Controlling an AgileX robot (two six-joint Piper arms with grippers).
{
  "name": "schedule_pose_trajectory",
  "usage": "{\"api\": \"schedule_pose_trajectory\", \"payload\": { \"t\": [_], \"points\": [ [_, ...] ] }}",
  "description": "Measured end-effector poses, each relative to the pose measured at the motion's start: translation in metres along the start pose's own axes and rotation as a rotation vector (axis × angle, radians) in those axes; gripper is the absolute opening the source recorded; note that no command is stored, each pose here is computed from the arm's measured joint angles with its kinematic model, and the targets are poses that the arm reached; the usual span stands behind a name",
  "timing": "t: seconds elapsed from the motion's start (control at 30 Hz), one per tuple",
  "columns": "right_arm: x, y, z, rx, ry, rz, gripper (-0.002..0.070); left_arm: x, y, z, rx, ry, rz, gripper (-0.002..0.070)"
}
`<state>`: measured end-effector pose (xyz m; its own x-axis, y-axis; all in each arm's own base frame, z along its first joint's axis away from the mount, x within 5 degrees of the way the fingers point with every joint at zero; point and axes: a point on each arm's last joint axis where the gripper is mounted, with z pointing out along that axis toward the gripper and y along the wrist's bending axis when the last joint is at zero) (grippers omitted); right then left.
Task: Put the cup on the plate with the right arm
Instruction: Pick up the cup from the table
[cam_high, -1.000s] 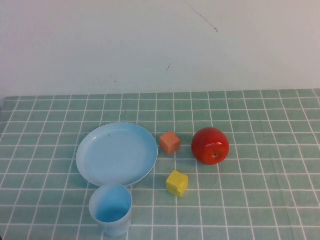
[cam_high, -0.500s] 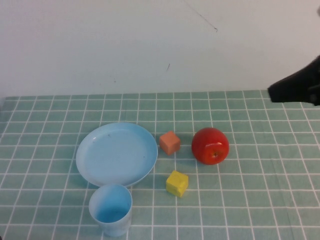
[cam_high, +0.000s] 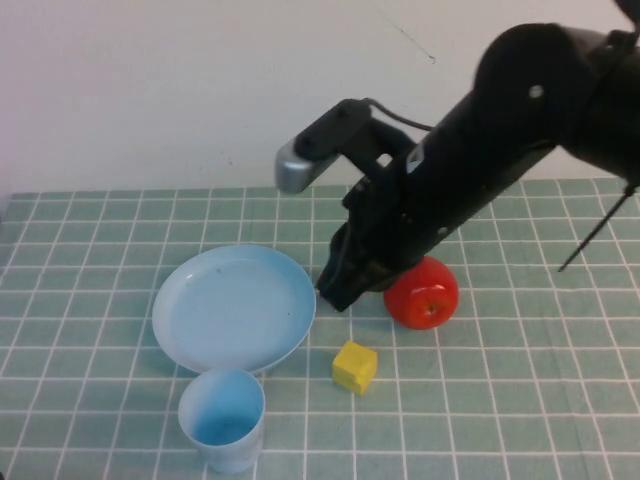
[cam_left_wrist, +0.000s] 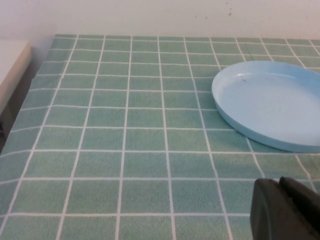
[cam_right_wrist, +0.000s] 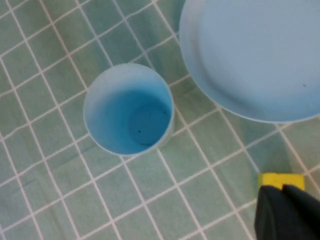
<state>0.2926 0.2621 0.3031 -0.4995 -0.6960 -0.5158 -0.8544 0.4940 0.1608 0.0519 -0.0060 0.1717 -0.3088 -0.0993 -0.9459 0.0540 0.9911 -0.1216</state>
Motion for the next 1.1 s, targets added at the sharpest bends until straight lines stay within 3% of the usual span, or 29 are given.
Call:
{"api": "schedule_pose_trajectory", "payload": {
  "t": [0.37,0.43,0.6,0.7,1.1],
  "points": [
    [-0.033,0.037,0.059,-0.082,0.116,-0.122,0.0026,0.000,0.000,0.000,0.000,0.000,0.000,-0.0003],
    [-0.033,0.042,0.068,-0.093,0.134,-0.132,0.0068,0.000,0.000,0.000,0.000,0.000,0.000,-0.0003],
    [-0.030,0.043,0.088,-0.106,0.174,-0.124,0.0252,0.000,0.000,0.000,0.000,0.000,0.000,-0.0003],
    [-0.029,0.041,0.096,-0.100,0.173,-0.115,0.0311,0.000,0.000,0.000,0.000,0.000,0.000,-0.0003],
    [-0.020,0.031,0.136,-0.092,0.212,-0.092,0.0312,0.000,0.000,0.000,0.000,0.000,0.000,-0.0003]
  ]
}}
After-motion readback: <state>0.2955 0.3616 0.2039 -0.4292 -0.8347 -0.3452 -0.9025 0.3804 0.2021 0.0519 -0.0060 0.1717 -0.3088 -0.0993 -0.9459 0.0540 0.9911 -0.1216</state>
